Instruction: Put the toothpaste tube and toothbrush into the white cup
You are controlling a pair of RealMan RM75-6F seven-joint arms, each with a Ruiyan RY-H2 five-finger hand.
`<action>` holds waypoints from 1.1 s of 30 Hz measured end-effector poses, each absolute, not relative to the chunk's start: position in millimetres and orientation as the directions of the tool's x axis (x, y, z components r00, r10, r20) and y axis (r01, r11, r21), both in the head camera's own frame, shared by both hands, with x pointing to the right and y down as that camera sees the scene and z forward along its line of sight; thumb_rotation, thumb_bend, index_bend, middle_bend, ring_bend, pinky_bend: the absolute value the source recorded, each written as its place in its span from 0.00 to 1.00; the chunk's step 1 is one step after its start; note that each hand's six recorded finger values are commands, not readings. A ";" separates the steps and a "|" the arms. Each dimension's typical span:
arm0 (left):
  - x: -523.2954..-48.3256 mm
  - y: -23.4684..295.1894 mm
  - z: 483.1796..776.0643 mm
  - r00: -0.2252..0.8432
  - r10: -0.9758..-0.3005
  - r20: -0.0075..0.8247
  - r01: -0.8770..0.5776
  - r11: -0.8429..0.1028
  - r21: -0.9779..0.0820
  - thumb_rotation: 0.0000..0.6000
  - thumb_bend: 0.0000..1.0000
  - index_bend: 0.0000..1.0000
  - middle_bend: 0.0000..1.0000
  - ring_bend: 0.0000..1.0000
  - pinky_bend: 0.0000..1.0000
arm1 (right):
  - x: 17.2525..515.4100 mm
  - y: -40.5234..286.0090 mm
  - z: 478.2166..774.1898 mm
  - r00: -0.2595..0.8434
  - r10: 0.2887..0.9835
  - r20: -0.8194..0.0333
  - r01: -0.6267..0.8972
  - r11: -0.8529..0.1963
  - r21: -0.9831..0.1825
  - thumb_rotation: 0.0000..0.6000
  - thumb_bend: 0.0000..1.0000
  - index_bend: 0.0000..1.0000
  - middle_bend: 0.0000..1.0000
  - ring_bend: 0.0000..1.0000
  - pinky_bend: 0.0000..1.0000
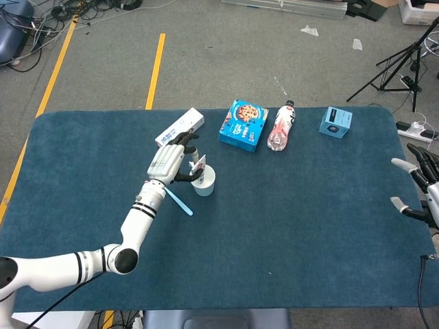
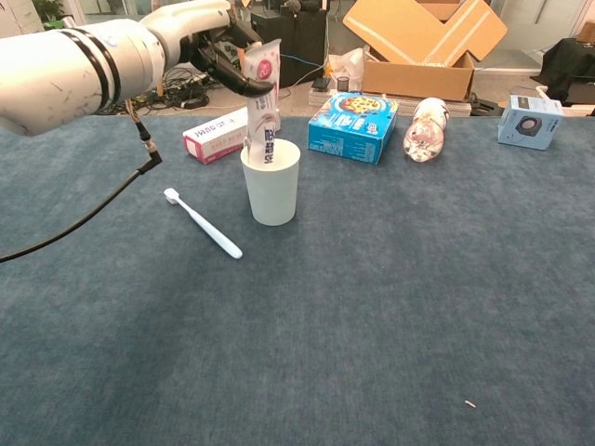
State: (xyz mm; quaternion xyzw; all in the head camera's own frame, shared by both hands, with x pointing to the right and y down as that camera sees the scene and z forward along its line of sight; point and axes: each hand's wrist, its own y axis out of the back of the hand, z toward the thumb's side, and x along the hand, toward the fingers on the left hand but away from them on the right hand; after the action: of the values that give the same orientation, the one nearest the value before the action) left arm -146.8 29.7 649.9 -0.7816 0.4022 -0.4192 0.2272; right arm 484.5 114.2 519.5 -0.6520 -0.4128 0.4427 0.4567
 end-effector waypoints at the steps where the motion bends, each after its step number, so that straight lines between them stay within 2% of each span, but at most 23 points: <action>1: -146.9 30.7 652.1 0.325 -0.817 0.477 -0.438 -0.577 -0.689 1.00 0.66 0.90 0.17 0.09 0.19 | 485.4 114.6 519.4 0.264 0.943 -0.201 0.133 -0.242 -0.961 1.00 0.20 0.23 0.00 0.00 0.13; 33: -152.2 40.4 706.2 0.295 -0.765 0.572 -0.447 -0.640 -0.625 1.00 0.66 0.87 0.17 0.09 0.19 | 507.8 117.9 524.2 0.207 0.954 -0.218 0.133 -0.248 -0.960 1.00 0.20 0.23 0.00 0.00 0.13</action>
State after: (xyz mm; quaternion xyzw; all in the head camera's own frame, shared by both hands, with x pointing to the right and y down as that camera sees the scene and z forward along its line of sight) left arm -152.2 40.4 706.2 -0.7851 0.3861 -0.4510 0.1763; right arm 507.8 117.9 524.2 -0.6390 -0.4251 0.4645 0.4418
